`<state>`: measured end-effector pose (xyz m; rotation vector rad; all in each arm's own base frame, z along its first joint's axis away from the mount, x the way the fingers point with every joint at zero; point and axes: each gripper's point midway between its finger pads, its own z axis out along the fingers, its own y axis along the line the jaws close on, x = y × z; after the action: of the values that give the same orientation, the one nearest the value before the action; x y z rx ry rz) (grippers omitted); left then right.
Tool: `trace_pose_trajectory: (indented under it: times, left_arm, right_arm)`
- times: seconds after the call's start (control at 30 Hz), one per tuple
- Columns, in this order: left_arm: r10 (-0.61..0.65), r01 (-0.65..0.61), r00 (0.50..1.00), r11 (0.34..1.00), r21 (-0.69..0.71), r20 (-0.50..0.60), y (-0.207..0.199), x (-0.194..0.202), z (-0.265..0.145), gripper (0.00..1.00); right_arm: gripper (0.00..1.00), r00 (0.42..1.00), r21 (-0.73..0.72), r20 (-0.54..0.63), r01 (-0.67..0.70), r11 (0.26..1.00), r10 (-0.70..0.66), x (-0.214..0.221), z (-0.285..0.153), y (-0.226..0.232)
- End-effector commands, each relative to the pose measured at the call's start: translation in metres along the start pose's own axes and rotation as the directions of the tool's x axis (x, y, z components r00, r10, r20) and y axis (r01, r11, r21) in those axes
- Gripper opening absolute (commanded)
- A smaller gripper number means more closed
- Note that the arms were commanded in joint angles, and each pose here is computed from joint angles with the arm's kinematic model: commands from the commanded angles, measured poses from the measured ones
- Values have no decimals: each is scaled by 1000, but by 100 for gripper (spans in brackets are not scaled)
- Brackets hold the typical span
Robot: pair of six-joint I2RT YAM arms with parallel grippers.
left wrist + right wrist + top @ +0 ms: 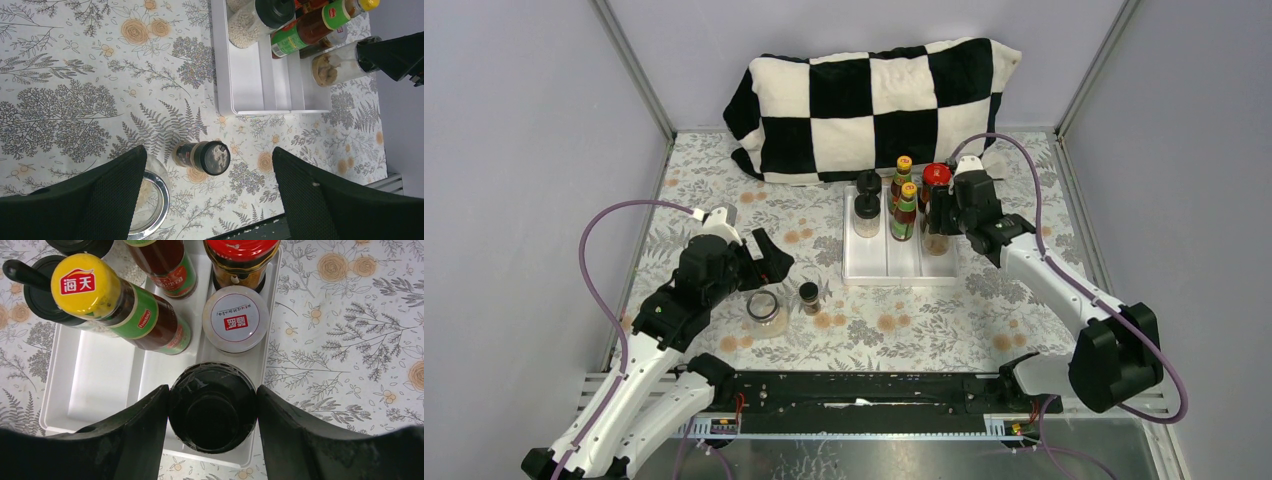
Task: Organize the condiment bottles
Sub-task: Place the bottle in the storage box.
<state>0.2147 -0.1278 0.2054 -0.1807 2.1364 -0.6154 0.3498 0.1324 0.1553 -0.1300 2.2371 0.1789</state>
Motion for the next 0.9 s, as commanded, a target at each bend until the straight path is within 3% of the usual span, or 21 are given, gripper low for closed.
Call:
trace_pose_trajectory:
  times: [0.0, 0.87]
  left_arm:
    - [-6, 4, 999, 999, 51, 39, -12, -10, -1, 99]
    - [3, -5, 999, 998, 63, 41, -16, -14, -1, 99]
  right_arm:
    - [51, 996, 35, 84, 7, 999, -10, -24, 3, -6]
    - [51, 999, 51, 46, 7, 999, -9, 7, 39, -8]
